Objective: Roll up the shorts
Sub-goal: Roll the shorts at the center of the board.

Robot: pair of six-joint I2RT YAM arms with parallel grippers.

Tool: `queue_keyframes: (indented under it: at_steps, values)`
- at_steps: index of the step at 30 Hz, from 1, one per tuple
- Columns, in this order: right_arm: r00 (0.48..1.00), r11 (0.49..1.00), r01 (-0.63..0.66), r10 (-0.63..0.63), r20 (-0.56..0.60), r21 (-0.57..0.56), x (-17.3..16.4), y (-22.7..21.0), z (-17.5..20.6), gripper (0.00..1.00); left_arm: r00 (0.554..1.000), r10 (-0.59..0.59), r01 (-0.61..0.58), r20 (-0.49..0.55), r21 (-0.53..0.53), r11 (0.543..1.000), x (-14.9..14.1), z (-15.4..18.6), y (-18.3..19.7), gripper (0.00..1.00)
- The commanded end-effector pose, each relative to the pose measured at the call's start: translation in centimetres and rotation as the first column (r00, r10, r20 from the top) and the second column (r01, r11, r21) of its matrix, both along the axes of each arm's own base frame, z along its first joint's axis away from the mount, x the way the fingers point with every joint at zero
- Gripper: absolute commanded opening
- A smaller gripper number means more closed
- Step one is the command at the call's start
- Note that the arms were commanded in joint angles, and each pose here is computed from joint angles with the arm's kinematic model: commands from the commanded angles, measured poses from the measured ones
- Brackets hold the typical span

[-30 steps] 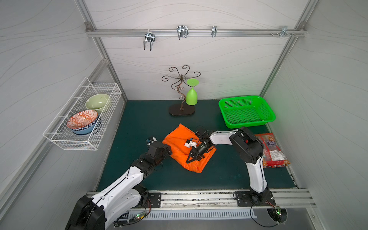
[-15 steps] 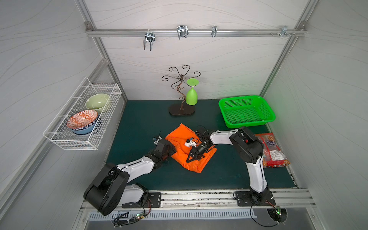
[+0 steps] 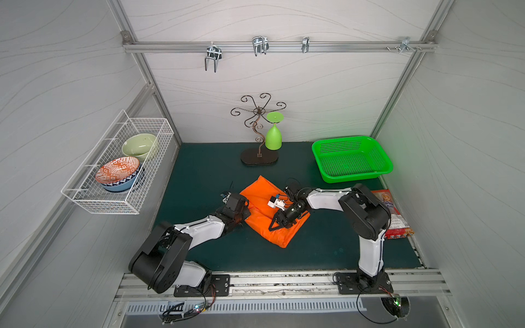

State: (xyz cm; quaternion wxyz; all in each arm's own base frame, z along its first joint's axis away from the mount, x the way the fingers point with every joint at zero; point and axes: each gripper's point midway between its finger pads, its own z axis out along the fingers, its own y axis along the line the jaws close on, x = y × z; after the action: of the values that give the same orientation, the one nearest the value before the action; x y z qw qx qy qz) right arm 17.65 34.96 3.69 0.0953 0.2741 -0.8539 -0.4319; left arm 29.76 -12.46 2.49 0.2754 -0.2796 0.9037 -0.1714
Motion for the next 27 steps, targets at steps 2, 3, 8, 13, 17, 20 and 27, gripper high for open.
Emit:
queue_keyframes:
  at_steps: [2, 3, 8, 13, 17, 20, 27]
  values:
    - [0.997, 0.940, 0.024, 0.001, 0.073, -0.341, -3.3, -6.6, -4.6, 0.39, 0.995, 0.087, -0.082, -0.044, 0.091, 0.992, 0.2, -0.3, 2.7, 0.00]
    - [0.995, 0.931, 0.026, 0.011, 0.098, -0.365, -3.6, -7.0, -4.8, 0.39, 0.995, 0.083, -0.078, -0.053, 0.090, 0.993, 0.2, -0.3, 2.6, 0.00]
    - [0.989, 0.907, 0.035, 0.028, 0.144, -0.419, -3.5, -7.7, -5.7, 0.40, 0.994, 0.073, -0.066, -0.081, 0.081, 0.995, 0.1, -0.5, 2.2, 0.00]
    - [0.971, 0.882, 0.057, 0.059, 0.230, -0.467, -2.5, -8.2, -3.9, 0.42, 0.992, 0.052, -0.043, -0.117, 0.082, 0.996, -0.5, -0.3, 2.0, 0.00]
    - [0.947, 0.862, 0.086, 0.085, 0.310, -0.499, -1.9, -9.5, -0.7, 0.47, 0.986, 0.042, -0.026, -0.162, 0.103, 0.994, -1.1, -0.3, 2.2, 0.00]
    - [0.920, 0.849, 0.120, 0.100, 0.379, -0.515, -1.7, -10.6, 1.5, 0.50, 0.983, 0.030, -0.010, -0.179, 0.115, 0.993, -1.3, 0.0, 2.2, 0.00]
    - [0.687, 0.851, 0.249, 0.181, 0.703, -0.462, -0.8, -9.7, 8.2, 0.56, 0.982, -0.009, 0.024, -0.191, 0.077, 0.997, -1.5, 1.0, 1.3, 0.00]
